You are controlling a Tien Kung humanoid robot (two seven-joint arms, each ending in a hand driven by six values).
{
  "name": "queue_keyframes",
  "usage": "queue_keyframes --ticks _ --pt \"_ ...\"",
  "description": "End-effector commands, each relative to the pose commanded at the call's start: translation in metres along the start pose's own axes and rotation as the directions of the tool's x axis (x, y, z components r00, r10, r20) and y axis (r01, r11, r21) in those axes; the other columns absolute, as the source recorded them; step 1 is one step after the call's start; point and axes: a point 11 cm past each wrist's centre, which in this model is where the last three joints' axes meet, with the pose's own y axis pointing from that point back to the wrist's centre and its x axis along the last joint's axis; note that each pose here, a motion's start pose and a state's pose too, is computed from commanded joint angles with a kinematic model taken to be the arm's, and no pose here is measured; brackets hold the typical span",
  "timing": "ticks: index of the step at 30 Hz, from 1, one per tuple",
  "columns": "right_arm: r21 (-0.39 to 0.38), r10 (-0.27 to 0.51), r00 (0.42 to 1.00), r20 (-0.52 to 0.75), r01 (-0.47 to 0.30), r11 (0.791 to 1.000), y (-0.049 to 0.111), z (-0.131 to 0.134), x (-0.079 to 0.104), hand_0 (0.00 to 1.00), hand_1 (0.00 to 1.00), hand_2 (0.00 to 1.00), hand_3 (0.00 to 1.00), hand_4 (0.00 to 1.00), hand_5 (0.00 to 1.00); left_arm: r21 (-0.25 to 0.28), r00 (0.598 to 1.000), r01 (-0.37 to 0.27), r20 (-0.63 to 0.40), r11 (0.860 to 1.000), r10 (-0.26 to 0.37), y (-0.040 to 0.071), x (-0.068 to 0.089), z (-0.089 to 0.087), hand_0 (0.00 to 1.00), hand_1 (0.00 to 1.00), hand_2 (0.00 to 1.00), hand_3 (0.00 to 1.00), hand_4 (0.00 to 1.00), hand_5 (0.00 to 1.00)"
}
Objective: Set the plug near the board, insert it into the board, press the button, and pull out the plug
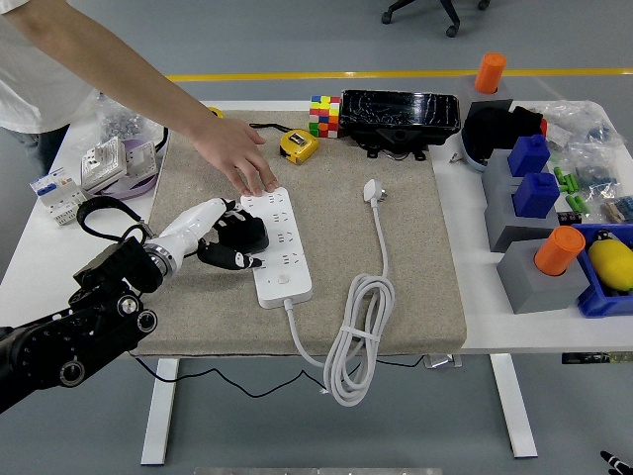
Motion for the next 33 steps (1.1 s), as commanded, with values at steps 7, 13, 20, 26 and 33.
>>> queue_keyframes --ticks 7,13,20,26,33 --pt "-0.002 0.002 1.0 -0.003 -0.002 1.0 0.0001 0.0002 0.0011 0.652 0.661 0.659 0.552 0.908 0.505 -0.015 1.0 -0.008 -0.009 1.0 0.008 -0.0002 -0.0004 0.0036 0.466 0.488 0.5 0.534 0.706 0.099" --pt "0.001 0.001 1.0 -0.005 -0.001 1.0 0.0 -0.0012 0.0009 0.654 0.661 0.659 0.552 0.908 0.505 -0.025 1.0 -0.016 0.0 1.0 0.016 -0.0011 0.001 0.0061 0.471 0.512 0.519 0.546 0.722 0.116" --pt "0.001 0.001 1.0 -0.008 -0.001 1.0 0.0001 -0.0015 0.0016 0.652 0.66 0.658 0.552 0.907 0.504 -0.006 1.0 -0.027 0.009 1.0 0.027 -0.0011 0.0014 0.0044 0.435 0.464 0.501 0.537 0.716 0.12" --pt "-0.002 0.003 1.0 -0.011 -0.003 1.0 0.0003 -0.0004 0.0023 0.652 0.662 0.659 0.552 0.907 0.504 -0.028 0.999 -0.033 -0.021 0.999 0.033 0.0001 0.0017 0.0055 0.353 0.306 0.405 0.539 0.569 0.002" --pt "-0.003 0.001 1.0 -0.008 -0.001 1.0 0.0003 0.0007 0.0014 0.652 0.661 0.659 0.551 0.907 0.504 -0.069 0.992 -0.056 -0.119 0.996 0.047 0.0018 0.0084 0.0069 0.335 0.293 0.373 0.511 0.571 0.002"
